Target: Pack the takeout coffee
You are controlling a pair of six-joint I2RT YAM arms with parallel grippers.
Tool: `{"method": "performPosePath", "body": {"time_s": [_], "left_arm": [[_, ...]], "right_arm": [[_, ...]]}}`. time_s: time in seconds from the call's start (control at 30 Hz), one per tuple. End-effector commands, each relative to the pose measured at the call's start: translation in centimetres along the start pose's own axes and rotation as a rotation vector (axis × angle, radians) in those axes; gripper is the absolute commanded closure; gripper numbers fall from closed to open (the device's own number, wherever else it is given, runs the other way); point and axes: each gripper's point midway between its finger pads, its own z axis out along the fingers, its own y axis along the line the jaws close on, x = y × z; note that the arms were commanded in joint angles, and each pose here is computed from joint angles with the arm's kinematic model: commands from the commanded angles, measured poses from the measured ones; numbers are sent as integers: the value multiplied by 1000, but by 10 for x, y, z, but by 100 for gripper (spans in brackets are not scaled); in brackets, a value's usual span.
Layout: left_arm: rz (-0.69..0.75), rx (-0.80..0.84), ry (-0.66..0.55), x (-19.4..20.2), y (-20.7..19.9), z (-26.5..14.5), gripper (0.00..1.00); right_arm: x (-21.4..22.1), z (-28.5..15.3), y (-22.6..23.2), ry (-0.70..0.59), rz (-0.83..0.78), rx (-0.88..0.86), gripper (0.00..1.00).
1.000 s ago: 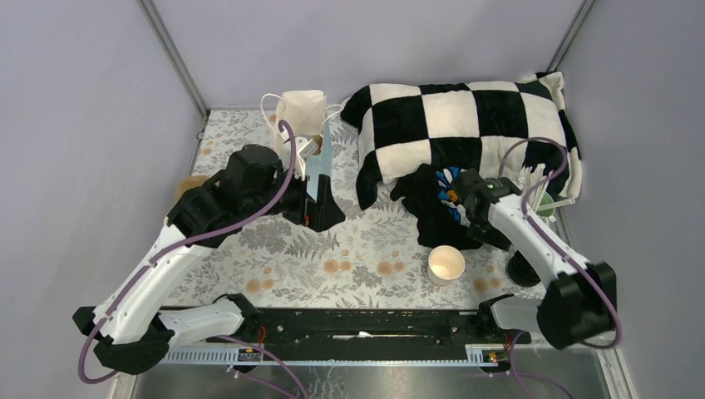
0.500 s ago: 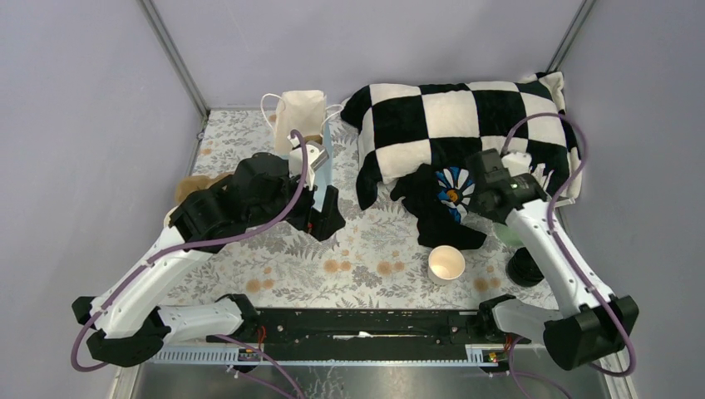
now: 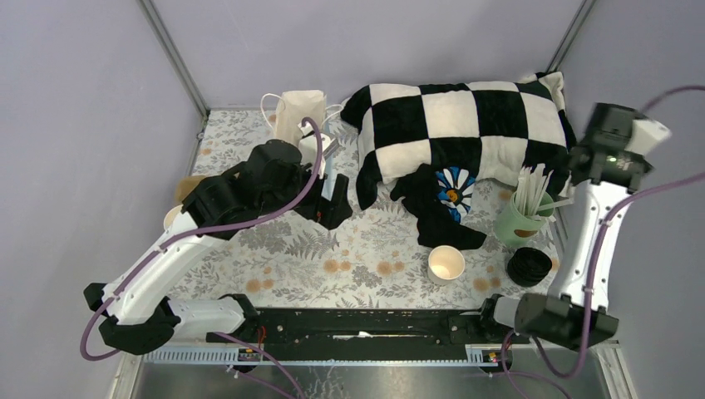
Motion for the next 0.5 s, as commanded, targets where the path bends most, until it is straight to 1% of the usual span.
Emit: {"method": "performPosePath", "body": {"time_s": [0.0,0.03,0.1,0.2,0.37,0.47], "left_arm": [[-13,36,-2,-11,-11,-3,1],[-15,37,5,-10,-11,-2,1],[-12,40,19,-8,-12,0,1],[-11,41,39,-3,-12,0,1],[-4,55,43,3,-13,-6,1],[14,54,35,4,-14,-10,1]], "right_arm": [[-7,35,-58,37,77,168,20],[-3,39,-74,29,82,249,17],[10,45,-106,38,107,391,14],[48,57,-136,97,158,516,13],[102,65,-161,208,310,602,14],[132,68,-164,283,370,601,14]]}}
